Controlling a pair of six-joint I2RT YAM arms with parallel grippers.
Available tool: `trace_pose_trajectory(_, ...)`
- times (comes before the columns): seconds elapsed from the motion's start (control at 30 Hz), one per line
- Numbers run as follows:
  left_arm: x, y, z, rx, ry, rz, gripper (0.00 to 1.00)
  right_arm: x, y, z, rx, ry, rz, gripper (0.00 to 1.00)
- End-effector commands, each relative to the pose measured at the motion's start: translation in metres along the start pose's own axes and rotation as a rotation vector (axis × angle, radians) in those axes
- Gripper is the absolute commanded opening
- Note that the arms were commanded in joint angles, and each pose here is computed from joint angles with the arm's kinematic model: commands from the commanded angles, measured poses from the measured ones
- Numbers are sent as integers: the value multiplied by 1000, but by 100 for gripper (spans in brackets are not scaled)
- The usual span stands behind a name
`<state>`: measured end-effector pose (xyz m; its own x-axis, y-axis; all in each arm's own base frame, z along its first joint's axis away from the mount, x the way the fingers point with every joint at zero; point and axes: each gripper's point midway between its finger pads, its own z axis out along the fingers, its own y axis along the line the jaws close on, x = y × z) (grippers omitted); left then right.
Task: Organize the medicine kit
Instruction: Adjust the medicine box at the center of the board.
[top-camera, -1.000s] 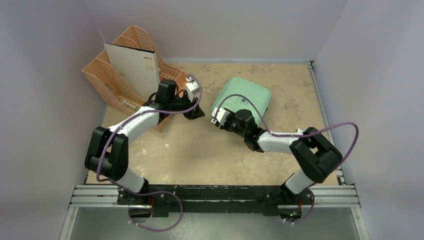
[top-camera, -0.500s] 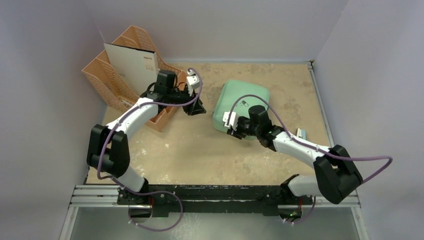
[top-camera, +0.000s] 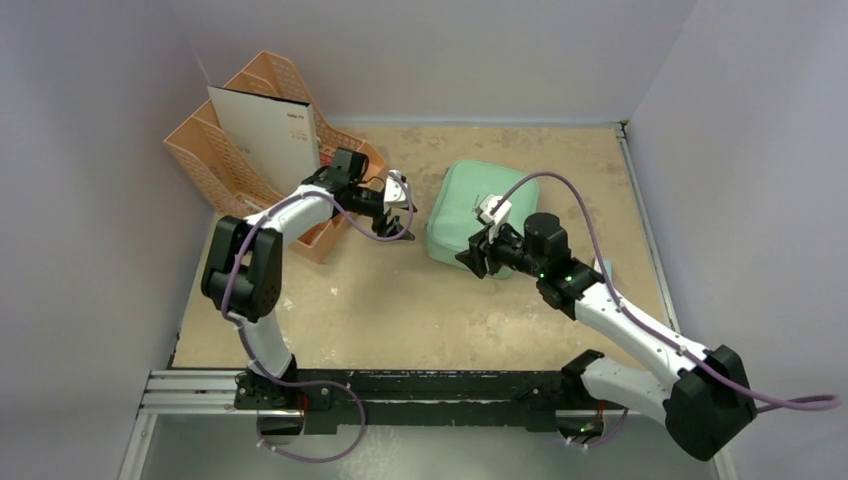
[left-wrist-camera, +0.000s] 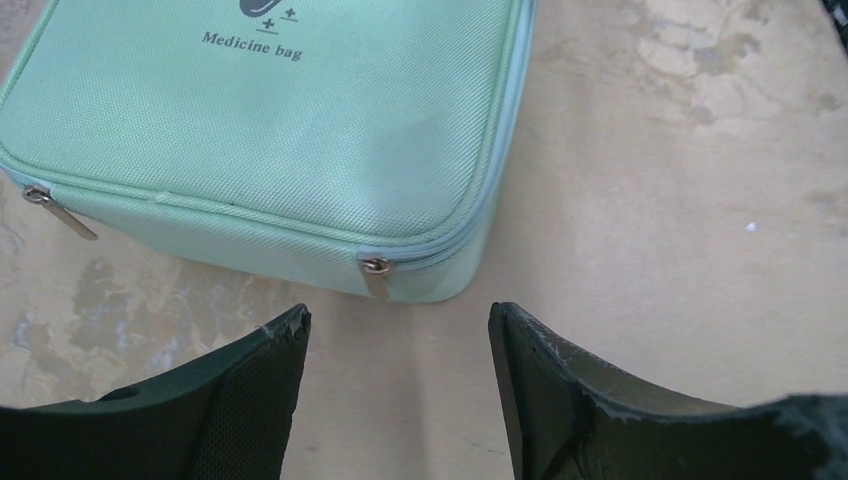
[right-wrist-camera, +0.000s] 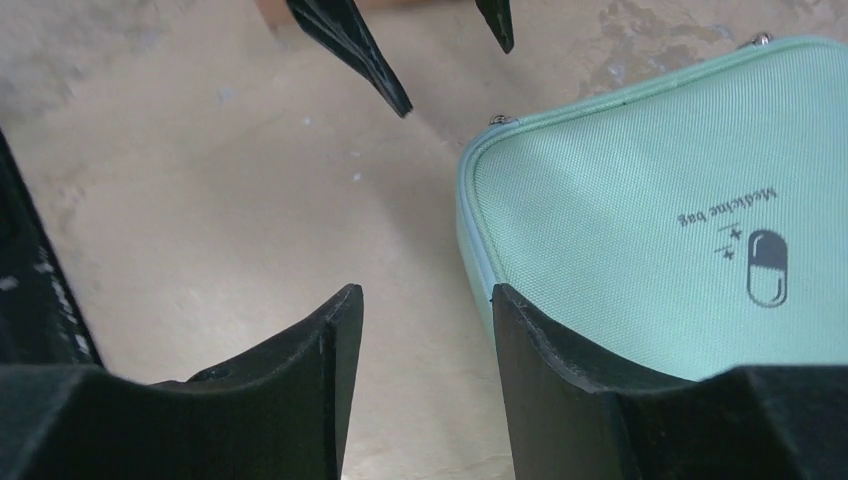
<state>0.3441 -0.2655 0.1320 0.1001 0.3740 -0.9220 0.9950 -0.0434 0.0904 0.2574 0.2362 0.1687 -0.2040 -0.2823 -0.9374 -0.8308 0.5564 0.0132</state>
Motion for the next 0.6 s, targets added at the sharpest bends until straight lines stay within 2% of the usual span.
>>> trace_pose_trajectory(0.0,-5,14,3,60,-46,183,65,-39,-6,-15,109,-89,259,54)
trace_pose_trajectory(0.1,2,19,8,83,-43,175,64,-42,-15,-25,190,-73,312,55)
trace_pose_trajectory(0.27,9,30,15,73,-54,183,64,-42,-16,-29,220,-114,406,56)
trace_pose_trajectory(0.57,19,27,31,131,-100,162,62,-33,-26,-28,276,-75,394,57)
